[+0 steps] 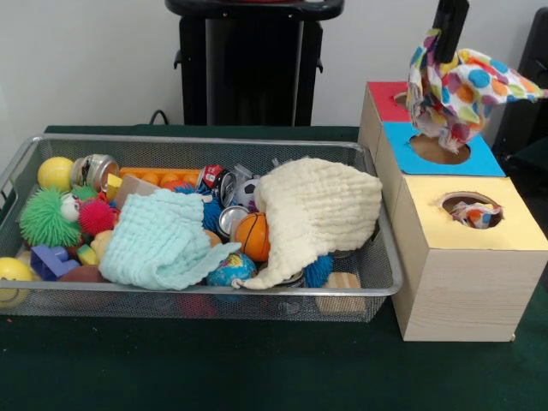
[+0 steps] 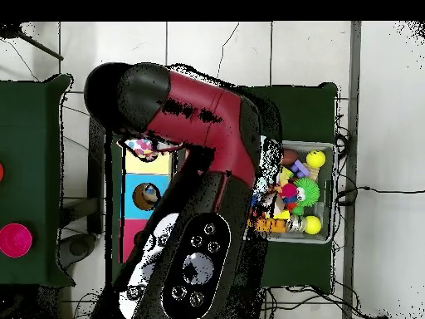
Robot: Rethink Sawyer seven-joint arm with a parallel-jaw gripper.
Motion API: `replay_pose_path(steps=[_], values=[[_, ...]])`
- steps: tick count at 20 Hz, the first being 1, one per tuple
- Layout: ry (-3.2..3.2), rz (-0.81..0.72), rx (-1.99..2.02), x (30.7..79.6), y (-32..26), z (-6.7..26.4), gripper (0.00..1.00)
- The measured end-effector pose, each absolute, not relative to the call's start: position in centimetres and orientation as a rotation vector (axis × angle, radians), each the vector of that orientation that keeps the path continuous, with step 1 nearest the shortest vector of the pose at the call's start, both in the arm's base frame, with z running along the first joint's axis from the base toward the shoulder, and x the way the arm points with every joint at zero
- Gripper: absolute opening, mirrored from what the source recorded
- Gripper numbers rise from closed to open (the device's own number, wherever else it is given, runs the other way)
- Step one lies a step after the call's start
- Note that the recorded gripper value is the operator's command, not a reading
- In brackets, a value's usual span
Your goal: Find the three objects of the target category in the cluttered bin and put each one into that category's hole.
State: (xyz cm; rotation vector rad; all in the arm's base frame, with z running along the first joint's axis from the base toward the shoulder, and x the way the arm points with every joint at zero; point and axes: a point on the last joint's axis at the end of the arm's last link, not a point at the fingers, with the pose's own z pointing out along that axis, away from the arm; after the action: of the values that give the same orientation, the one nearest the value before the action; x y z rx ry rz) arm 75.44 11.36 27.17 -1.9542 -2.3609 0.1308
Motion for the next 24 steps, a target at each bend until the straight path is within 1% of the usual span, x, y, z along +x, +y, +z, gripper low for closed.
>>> replay_pose_path(steps=[10, 16, 20, 23, 24], values=[[-2.405, 0.076, -2.052, 76.8, 15.4, 21.4, 0.00], [-2.427, 0.064, -2.067, 76.5, 17.4, 19.0, 0.00], [-2.418, 0.060, -2.088, 75.7, 17.6, 17.5, 0.00], [-2.406, 0.057, -2.109, 75.4, 17.1, 16.8, 0.00], [-2.392, 0.053, -2.133, 75.1, 16.5, 16.2, 0.00]])
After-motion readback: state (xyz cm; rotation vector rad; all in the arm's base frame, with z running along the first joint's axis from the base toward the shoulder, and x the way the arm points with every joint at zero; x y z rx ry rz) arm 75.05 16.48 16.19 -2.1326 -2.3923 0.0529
